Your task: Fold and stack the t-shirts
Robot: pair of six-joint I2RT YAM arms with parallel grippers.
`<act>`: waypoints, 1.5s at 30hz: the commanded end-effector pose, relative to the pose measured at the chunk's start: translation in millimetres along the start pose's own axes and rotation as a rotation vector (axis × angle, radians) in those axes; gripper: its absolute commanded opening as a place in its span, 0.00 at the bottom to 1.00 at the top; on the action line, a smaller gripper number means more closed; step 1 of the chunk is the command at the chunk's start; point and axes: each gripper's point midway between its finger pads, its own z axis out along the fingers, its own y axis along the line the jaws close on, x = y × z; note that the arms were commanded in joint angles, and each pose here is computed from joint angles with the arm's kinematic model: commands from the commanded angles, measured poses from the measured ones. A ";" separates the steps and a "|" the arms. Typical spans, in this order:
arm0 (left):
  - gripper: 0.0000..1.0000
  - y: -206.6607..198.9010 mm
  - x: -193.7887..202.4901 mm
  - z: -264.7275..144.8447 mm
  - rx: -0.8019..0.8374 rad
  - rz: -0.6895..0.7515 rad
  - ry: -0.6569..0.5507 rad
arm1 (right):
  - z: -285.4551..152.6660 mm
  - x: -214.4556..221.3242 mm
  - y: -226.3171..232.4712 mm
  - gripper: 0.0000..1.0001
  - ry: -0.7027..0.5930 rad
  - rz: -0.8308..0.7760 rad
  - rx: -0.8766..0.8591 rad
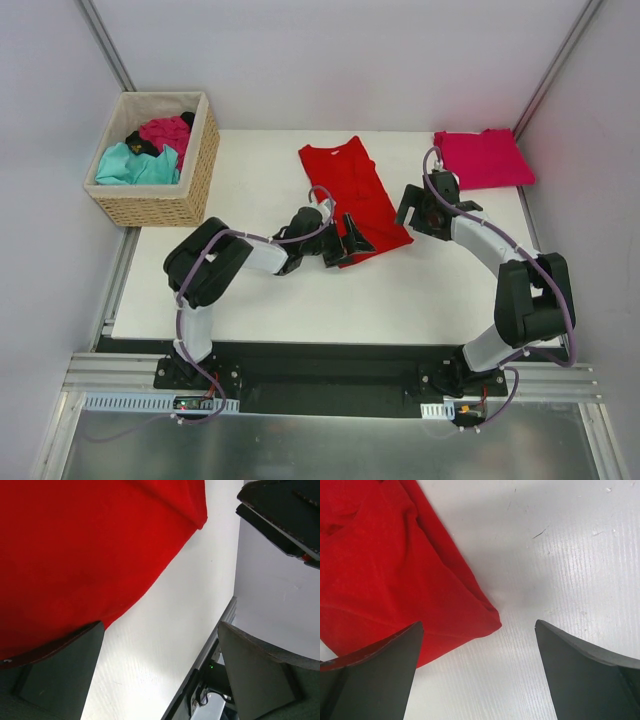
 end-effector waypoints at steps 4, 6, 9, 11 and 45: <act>0.99 43.8 11.9 -24.0 -0.110 0.011 -0.022 | -12.1 -21.8 7.5 0.99 -0.059 0.012 -0.033; 0.99 54.0 20.9 -29.4 -0.132 0.002 -0.006 | -14.5 -22.1 7.3 0.99 -0.060 0.012 -0.034; 0.99 58.2 29.5 -41.5 -0.140 0.006 0.000 | -17.3 -21.8 8.1 0.99 -0.063 0.014 -0.042; 0.99 67.9 38.6 -51.3 -0.164 0.001 0.005 | -17.4 -18.4 9.0 0.99 -0.055 0.016 -0.047; 0.99 43.0 41.1 -179.4 -0.157 0.078 -0.118 | -70.0 104.6 45.4 0.98 0.153 0.094 -0.505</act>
